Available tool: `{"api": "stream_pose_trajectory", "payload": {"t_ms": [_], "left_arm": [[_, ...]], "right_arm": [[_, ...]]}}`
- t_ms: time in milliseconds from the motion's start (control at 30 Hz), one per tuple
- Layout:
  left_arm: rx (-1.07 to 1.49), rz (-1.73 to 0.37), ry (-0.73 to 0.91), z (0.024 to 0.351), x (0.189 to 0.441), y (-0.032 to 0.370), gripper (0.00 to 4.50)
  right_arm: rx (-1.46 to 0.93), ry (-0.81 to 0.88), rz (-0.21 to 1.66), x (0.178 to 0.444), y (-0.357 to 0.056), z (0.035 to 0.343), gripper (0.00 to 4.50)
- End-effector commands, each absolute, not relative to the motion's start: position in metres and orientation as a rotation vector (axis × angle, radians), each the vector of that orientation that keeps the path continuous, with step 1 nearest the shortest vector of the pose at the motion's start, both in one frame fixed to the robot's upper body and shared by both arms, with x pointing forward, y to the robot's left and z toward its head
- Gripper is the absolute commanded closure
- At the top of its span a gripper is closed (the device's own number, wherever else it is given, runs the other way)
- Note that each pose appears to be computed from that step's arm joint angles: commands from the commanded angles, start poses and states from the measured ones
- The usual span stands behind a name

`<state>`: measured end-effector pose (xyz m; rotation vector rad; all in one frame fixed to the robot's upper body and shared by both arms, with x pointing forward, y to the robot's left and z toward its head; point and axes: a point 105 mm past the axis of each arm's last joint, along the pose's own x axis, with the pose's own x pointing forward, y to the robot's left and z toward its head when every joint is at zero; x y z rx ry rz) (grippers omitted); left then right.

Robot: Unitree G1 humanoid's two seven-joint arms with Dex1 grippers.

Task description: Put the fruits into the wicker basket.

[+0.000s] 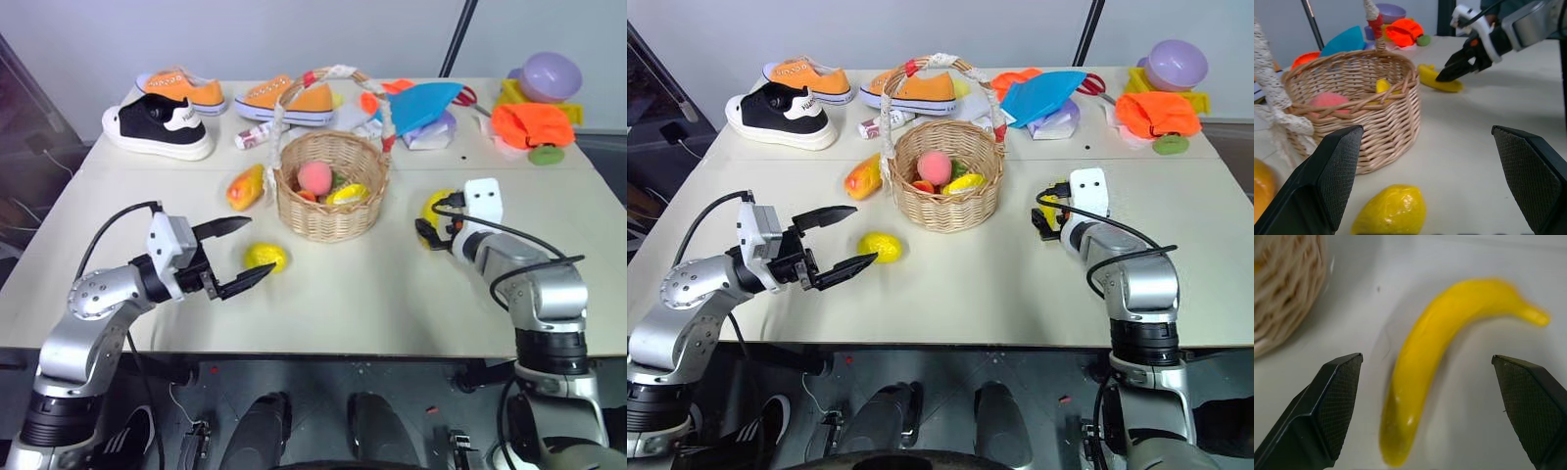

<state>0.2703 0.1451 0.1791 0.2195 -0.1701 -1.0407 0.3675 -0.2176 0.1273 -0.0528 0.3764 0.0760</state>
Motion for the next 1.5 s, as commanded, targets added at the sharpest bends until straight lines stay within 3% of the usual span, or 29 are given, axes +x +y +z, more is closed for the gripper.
{"api": "stream_pose_trajectory", "payload": {"t_ms": [33,233,333,433,667,1000,1100,1233,1333,1500], "left_arm": [[0.216,-1.073,-0.202,0.183,0.266,0.137,0.00],[0.193,-1.065,-0.203,0.183,0.263,0.135,0.00],[0.189,-1.051,-0.207,0.182,0.264,0.135,0.00],[0.188,-1.037,-0.206,0.181,0.265,0.136,0.00],[0.171,-1.014,-0.207,0.175,0.267,0.137,0.00],[0.173,-1.022,-0.217,0.174,0.274,0.135,0.00],[0.173,-1.016,-0.216,0.174,0.274,0.137,0.00],[0.164,-0.998,-0.219,0.173,0.274,0.139,0.00],[0.151,-0.975,-0.216,0.172,0.275,0.143,0.00],[0.166,-0.885,-0.182,0.164,0.282,0.166,0.00]], "right_arm": [[-0.048,0.374,0.049,0.373,-0.215,0.125,0.09],[-0.039,0.375,0.018,0.377,-0.217,0.114,0.09],[-0.037,0.359,-0.017,0.379,-0.223,0.113,0.89],[-0.080,0.344,-0.019,0.378,-0.227,0.116,2.29],[-0.070,0.322,-0.087,0.366,-0.251,0.122,2.29],[-0.027,0.311,-0.029,0.365,-0.243,0.119,2.29],[-0.047,0.316,-0.031,0.362,-0.246,0.119,3.68],[-0.073,0.249,-0.024,0.358,-0.251,0.135,3.68],[-0.063,0.146,0.052,0.348,-0.244,0.156,3.68],[-0.157,0.099,0.664,0.290,-0.176,0.177,3.68]]}}
